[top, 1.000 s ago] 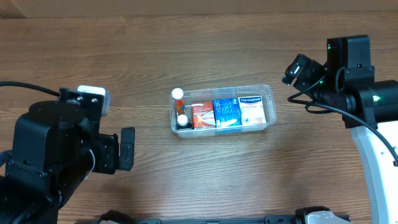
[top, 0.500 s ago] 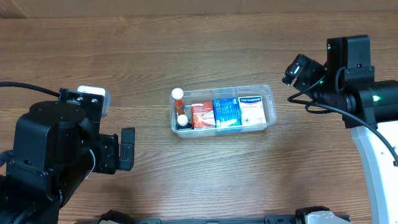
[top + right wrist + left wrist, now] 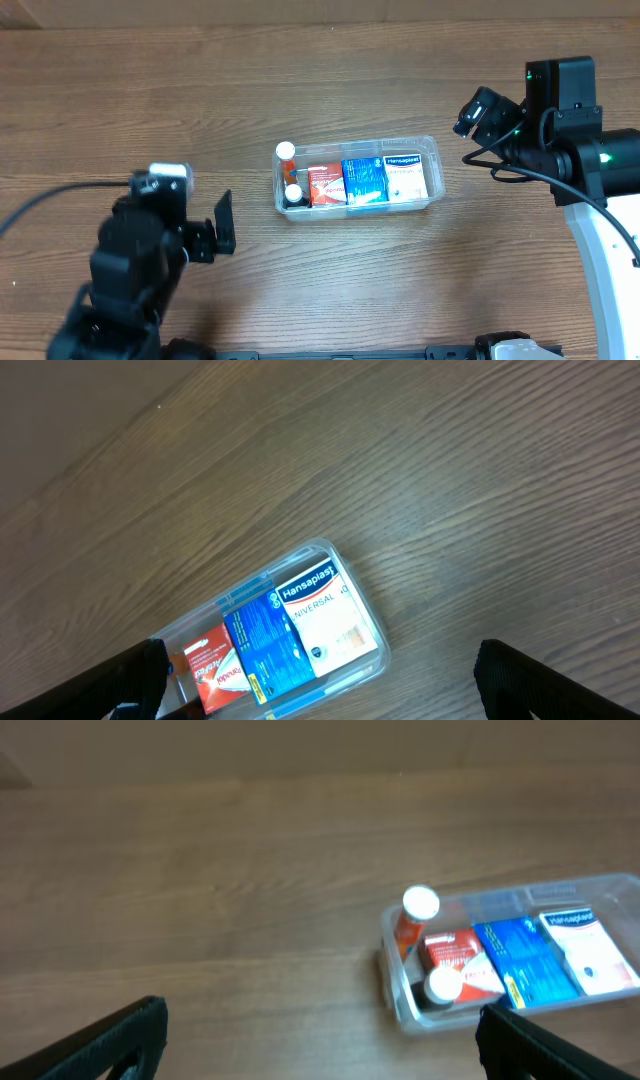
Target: Pack container
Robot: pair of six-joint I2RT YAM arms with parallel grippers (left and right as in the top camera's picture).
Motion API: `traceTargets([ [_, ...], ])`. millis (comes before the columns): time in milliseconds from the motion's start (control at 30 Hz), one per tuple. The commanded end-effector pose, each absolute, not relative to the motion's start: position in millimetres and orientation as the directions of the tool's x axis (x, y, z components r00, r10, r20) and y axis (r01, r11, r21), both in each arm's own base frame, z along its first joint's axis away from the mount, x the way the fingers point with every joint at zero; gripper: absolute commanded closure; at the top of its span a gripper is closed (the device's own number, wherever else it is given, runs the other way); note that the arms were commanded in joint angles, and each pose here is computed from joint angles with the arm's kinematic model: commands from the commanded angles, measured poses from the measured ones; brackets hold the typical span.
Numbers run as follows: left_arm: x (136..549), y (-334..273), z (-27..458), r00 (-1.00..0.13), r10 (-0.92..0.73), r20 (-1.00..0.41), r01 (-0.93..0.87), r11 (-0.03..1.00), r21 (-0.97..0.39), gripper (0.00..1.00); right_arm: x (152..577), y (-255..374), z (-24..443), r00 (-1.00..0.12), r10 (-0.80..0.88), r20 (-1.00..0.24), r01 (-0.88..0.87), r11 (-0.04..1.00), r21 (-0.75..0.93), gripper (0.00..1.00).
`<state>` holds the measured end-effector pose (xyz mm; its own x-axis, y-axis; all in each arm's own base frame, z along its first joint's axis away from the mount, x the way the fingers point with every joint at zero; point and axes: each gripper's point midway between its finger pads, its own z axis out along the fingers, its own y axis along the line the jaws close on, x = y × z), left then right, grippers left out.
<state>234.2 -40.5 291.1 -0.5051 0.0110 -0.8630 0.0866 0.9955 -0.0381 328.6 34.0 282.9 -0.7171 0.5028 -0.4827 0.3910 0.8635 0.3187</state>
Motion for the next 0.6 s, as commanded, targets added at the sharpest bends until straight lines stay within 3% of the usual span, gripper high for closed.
traceTargets([
  [0,222,-38,265,-0.444,0.03,-0.896,0.111,0.994,-0.022,0.0,329,33,291,-0.703,0.507,-0.498,0.386,0.861,0.331,0.0],
  [300,197,-19,199,-0.405,-0.039,-0.914,0.04,0.997,-0.061,0.0,329,33,291,-0.703,0.507,-0.498,0.386,0.861,0.331,0.0],
  [567,201,-16,171,-0.347,-0.059,-0.936,0.03,0.997,-0.074,0.0,329,33,291,-0.703,0.507,-0.498,0.386,0.861,0.331,0.0],
])
